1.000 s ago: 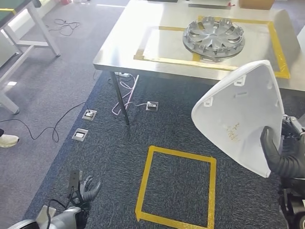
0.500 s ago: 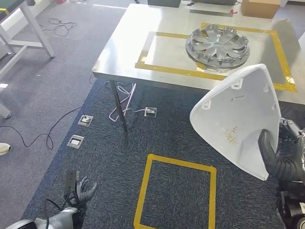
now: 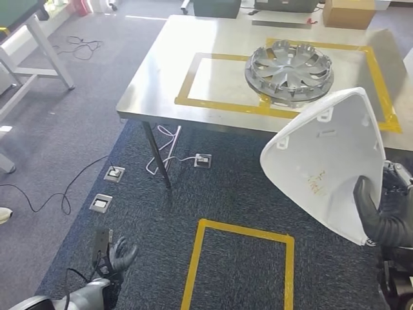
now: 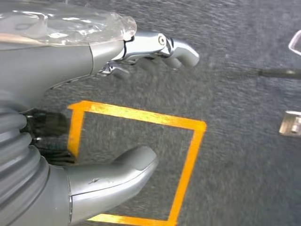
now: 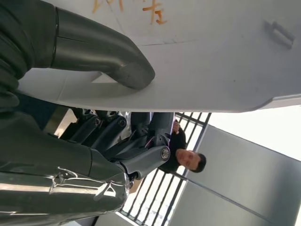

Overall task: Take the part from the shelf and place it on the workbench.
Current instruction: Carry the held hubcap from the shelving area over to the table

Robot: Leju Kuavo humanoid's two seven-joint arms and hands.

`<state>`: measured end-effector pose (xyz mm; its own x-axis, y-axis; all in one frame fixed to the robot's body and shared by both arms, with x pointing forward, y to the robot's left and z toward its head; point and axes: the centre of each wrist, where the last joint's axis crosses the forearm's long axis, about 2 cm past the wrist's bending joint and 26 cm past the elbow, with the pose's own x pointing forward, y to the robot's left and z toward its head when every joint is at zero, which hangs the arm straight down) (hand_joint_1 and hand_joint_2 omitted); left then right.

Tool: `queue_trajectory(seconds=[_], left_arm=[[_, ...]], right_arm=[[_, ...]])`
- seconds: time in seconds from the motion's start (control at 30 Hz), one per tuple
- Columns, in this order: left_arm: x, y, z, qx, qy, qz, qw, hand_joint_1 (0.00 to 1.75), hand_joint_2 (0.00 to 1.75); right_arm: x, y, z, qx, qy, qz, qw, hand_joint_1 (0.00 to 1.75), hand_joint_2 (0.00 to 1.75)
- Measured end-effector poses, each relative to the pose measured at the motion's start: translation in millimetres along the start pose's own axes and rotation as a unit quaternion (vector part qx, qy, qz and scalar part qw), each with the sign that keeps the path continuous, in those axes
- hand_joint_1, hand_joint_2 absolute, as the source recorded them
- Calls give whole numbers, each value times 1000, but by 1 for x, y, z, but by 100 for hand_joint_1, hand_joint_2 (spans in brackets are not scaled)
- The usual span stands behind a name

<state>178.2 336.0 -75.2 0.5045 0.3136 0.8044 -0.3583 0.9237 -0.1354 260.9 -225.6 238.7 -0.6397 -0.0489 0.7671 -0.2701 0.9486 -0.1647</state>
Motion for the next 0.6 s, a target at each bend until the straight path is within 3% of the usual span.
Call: queue_trajectory(seconds=[0.6], left_arm=[[2, 0, -2, -4, 1, 0, 1000, 0, 175]], right_arm=[[-2, 0, 3, -1, 1, 5, 1000, 175, 175]])
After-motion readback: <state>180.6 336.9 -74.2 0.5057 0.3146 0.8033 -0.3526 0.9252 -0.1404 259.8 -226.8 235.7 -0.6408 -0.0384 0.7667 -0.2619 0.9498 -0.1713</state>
